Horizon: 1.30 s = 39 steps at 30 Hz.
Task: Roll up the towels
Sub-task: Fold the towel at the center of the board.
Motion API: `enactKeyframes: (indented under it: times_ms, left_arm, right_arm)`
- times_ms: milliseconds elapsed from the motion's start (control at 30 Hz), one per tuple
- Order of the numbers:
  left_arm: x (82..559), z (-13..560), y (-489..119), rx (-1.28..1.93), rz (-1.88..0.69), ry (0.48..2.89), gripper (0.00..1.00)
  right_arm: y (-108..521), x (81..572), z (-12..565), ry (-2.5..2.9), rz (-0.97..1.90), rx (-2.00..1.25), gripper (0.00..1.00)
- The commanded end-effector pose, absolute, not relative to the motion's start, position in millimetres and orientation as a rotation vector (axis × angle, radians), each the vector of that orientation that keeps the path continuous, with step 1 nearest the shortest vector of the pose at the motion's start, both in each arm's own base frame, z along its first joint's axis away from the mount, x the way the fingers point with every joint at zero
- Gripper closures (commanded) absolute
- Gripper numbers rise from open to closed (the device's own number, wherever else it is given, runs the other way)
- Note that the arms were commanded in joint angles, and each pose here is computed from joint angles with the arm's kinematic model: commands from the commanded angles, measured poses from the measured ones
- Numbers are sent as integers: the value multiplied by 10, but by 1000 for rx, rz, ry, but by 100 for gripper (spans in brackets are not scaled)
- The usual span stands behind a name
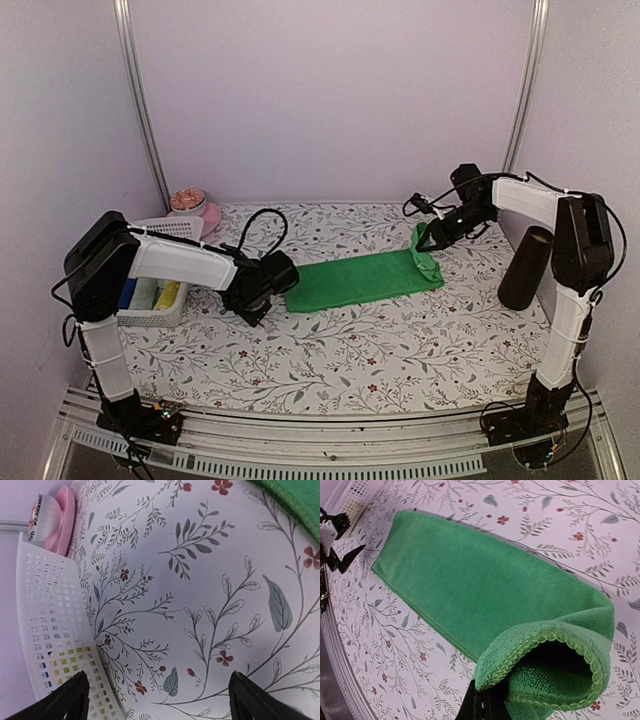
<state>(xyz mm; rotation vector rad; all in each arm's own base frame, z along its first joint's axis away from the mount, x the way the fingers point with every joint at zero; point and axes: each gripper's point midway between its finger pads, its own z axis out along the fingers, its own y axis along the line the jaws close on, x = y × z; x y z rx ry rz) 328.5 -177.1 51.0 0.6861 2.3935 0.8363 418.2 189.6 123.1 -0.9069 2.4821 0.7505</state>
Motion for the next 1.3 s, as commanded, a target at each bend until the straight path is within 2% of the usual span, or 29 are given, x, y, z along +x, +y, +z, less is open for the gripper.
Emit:
enactKeyframes:
  times_ms: [0, 200, 567, 1000, 1067, 1267]
  left_arm:
    - [3382, 583, -1956, 694, 764, 2347, 3]
    - [3441, 693, -1958, 625, 713, 2310, 3]
    - [3452, 438, -1750, 551, 675, 2337, 3]
    - [3444, 314, -1739, 563, 676, 2355, 3]
    - [3445, 308, -1743, 565, 674, 2357, 3]
    - [3445, 290, -1752, 569, 672, 2361, 3]
  right_arm:
    - [2426, 3982, 1495, 2373, 892, -1068, 98]
    - [3035, 3876, 1656, 2276, 977, -1198, 98]
    - [3837, 3659, 1400, 2233, 1066, -1386, 98]
    - [4177, 3744, 1320, 2189, 1077, -1397, 98]
    - [4206, 3751, 1124, 2218, 1089, -1400, 98]
    - [4283, 3787, 1067, 2204, 1086, -1398, 97]
